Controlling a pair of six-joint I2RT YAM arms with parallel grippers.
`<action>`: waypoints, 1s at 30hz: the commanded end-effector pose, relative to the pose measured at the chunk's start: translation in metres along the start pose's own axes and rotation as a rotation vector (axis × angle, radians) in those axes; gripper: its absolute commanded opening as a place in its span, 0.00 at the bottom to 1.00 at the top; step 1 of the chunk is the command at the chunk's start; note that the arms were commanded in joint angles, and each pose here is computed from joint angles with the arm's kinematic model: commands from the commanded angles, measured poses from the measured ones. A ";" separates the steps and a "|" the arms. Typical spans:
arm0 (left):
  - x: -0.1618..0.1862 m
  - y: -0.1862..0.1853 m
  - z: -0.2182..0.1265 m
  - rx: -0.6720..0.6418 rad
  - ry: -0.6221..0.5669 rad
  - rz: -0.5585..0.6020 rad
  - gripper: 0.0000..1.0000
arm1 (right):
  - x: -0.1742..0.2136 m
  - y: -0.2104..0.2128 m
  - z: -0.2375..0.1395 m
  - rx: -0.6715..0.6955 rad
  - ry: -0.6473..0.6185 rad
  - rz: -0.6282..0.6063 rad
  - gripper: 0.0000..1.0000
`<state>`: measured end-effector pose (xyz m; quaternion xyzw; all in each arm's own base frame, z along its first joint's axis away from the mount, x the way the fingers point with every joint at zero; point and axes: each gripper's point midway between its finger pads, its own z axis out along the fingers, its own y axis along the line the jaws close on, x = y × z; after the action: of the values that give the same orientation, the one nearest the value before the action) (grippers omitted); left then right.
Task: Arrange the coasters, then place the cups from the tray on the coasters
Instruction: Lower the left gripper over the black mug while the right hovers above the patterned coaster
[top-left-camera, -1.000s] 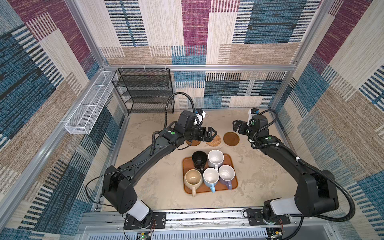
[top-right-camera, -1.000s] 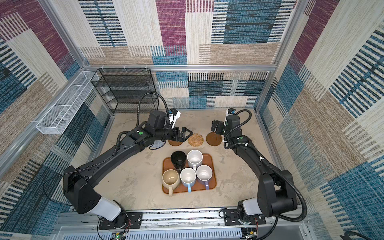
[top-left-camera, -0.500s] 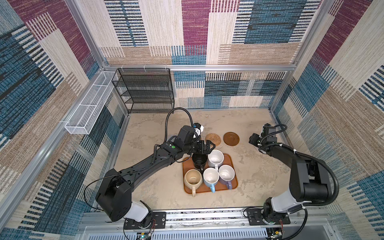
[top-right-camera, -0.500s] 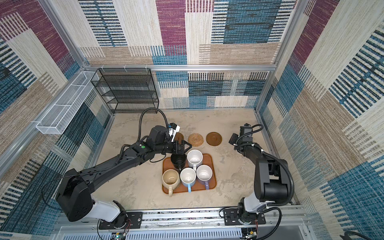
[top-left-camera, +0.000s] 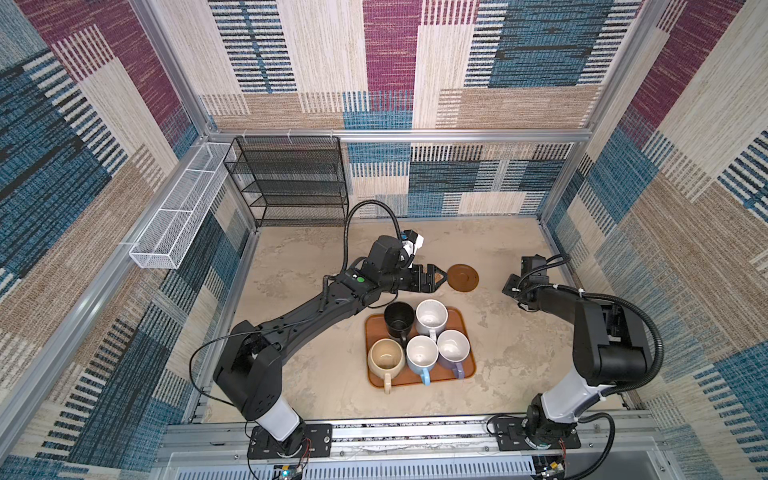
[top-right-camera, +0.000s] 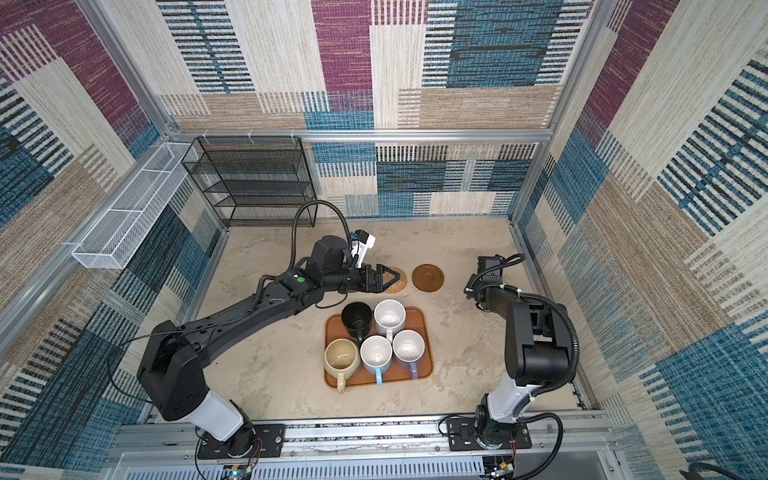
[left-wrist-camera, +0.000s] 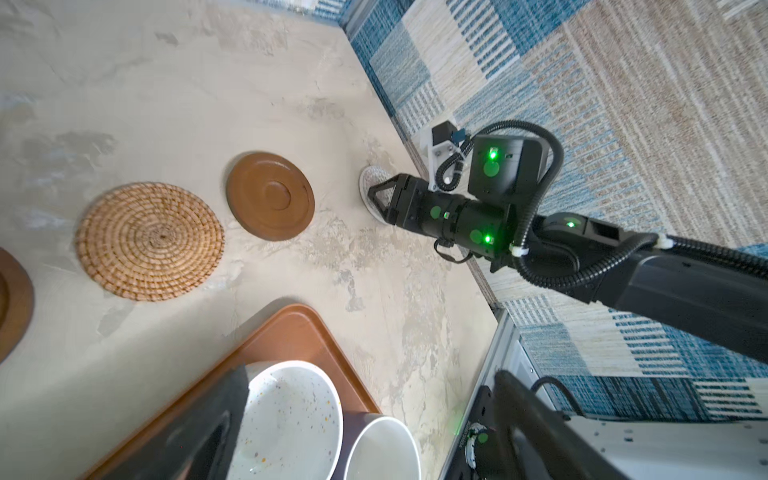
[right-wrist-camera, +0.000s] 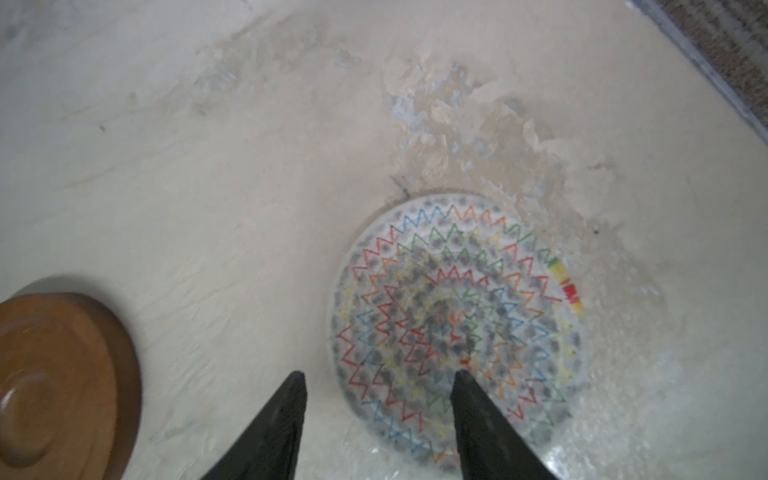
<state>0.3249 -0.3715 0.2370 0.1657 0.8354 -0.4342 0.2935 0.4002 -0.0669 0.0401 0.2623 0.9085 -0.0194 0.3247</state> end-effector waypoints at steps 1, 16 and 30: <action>-0.012 -0.024 0.000 0.084 -0.021 0.031 0.94 | 0.005 0.001 0.009 -0.006 0.026 0.000 0.58; -0.011 -0.016 -0.001 -0.022 -0.047 0.085 1.00 | 0.017 0.039 0.021 -0.153 0.117 -0.062 0.49; -0.007 -0.009 -0.009 -0.043 -0.090 0.074 1.00 | 0.025 0.076 0.027 -0.206 0.134 -0.157 0.48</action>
<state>0.3164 -0.3703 0.2400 0.1760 0.8350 -0.4094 0.3227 0.4546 -0.0059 0.0341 0.1655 0.9248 0.0560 0.3380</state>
